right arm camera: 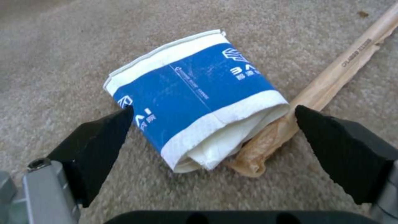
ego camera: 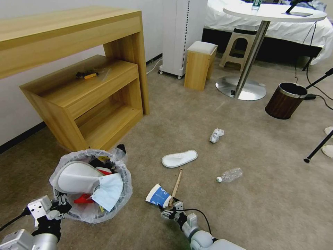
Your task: Pick up the trash bin and place the garbage on the floor into it.
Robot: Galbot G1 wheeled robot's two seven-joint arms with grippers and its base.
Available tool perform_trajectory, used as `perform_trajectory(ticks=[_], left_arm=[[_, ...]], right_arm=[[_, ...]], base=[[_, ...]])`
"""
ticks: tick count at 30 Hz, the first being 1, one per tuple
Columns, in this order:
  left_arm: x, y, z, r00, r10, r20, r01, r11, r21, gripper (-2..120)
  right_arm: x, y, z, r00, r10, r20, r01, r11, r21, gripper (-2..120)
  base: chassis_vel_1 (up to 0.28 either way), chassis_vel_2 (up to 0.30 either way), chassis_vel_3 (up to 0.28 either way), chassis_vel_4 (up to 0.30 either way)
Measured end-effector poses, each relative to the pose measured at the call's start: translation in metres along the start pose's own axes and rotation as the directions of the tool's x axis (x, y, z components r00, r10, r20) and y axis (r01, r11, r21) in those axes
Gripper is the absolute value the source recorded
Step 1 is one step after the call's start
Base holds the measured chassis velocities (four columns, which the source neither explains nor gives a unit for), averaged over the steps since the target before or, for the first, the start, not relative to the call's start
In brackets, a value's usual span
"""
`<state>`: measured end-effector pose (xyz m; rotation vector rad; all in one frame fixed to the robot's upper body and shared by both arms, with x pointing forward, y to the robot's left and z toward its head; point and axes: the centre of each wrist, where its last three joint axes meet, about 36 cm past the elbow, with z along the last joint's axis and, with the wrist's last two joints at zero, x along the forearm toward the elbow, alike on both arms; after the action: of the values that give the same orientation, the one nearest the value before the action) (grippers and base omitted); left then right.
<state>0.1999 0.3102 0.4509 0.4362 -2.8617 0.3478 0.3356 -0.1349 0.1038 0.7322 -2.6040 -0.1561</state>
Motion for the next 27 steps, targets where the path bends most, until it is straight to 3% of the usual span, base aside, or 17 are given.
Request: perform_trajectory(ticks=[12, 23, 27], left_arm=[[0.0027, -0.0034, -0.0008, 1.0, 0.015, 0.002, -0.015, 1.0, 0.0, 0], [0.0057, -0.0074, -0.0055, 1.0, 0.028, 0.013, -0.028, 1.0, 0.003, 0], [0.0058, -0.0077, -0.0058, 0.999, 0.029, 0.014, -0.029, 1.0, 0.003, 0]], right_arm=[[0.0004, 0.0036, 0.0061, 1.0, 0.014, -0.017, -0.014, 1.0, 0.007, 96], [-0.0008, 0.0053, 0.0083, 1.0, 0.001, -0.021, -0.001, 1.0, 0.005, 86], [-0.0014, 0.0075, 0.0096, 1.0, -0.008, -0.021, 0.008, 1.0, 0.008, 72]], base=[[0.0, 0.0, 0.0, 0.0], [0.0, 0.0, 0.0, 0.0], [0.0, 0.0, 0.0, 0.0]])
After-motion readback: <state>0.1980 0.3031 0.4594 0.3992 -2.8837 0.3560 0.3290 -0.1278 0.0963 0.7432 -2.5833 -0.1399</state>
